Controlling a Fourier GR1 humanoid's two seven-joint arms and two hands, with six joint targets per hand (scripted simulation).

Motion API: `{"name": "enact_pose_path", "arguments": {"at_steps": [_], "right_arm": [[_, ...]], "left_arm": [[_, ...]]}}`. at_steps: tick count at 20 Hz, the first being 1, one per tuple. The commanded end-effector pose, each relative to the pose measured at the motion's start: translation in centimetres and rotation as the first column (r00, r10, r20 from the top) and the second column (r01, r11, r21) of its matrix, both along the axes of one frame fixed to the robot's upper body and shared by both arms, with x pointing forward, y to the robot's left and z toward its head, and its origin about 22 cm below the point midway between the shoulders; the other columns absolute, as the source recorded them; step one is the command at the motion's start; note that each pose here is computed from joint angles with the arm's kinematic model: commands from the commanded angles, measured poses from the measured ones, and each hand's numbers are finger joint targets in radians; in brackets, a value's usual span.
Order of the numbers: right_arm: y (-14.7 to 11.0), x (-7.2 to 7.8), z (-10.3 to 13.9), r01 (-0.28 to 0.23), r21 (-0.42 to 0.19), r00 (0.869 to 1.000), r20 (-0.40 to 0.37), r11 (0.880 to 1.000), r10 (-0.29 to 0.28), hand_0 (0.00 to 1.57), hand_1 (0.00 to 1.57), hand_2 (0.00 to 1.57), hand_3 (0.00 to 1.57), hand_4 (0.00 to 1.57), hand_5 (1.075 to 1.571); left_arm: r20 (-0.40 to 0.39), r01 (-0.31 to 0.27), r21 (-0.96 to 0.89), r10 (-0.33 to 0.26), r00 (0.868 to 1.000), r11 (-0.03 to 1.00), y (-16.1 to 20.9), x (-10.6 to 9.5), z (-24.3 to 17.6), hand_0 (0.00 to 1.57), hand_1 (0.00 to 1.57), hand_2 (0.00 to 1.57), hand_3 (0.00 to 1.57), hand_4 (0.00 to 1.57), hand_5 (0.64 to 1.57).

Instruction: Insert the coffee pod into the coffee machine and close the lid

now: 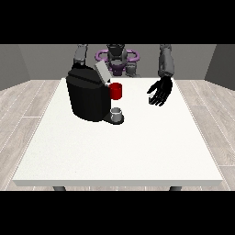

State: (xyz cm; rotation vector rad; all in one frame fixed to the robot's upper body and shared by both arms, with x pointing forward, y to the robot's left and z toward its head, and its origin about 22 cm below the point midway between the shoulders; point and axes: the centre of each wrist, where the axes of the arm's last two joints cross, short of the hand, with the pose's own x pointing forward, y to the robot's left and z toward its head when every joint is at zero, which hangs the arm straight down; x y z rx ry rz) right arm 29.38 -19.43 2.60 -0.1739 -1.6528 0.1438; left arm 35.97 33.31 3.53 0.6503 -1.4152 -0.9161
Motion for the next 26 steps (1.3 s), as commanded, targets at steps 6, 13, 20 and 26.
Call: {"name": "enact_pose_path", "arguments": {"at_steps": [6,13,20,26], "right_arm": [[-1.0,1.3,-1.3,0.022,0.003,1.0,-0.022,1.0,-0.022,0.0,0.0,0.0,0.0,0.0,1.571],[1.2,0.4,-2.6,-0.004,0.01,0.998,-0.057,1.0,0.005,0.0,0.0,0.0,0.0,0.0,1.571],[-0.1,0.1,-3.5,-0.005,0.027,0.995,-0.095,1.0,0.008,0.0,0.0,0.0,0.0,0.0,1.571],[-1.6,1.8,-3.7,0.104,-0.047,0.99,-0.088,0.993,-0.108,0.0,0.0,0.0,0.0,0.0,1.571]], "left_arm": [[-0.041,0.11,0.25,-0.103,0.994,0.962,-2.5,-0.4,-2.8,0.76,0.76,0.95,0.81,0.34,1.571],[-0.151,0.122,0.338,-0.074,0.986,0.933,-0.9,0.9,-2.1,0.79,0.79,0.96,0.85,0.39,1.571],[-0.163,0.138,0.304,-0.091,0.982,0.943,-1.9,1.5,-3.0,1.12,1.12,1.2,1.09,0.39,1.571],[-0.019,0.22,0.142,-0.22,0.975,0.965,-2.5,3.8,1.5,1.43,1.43,1.42,1.35,0.49,1.571]]}}
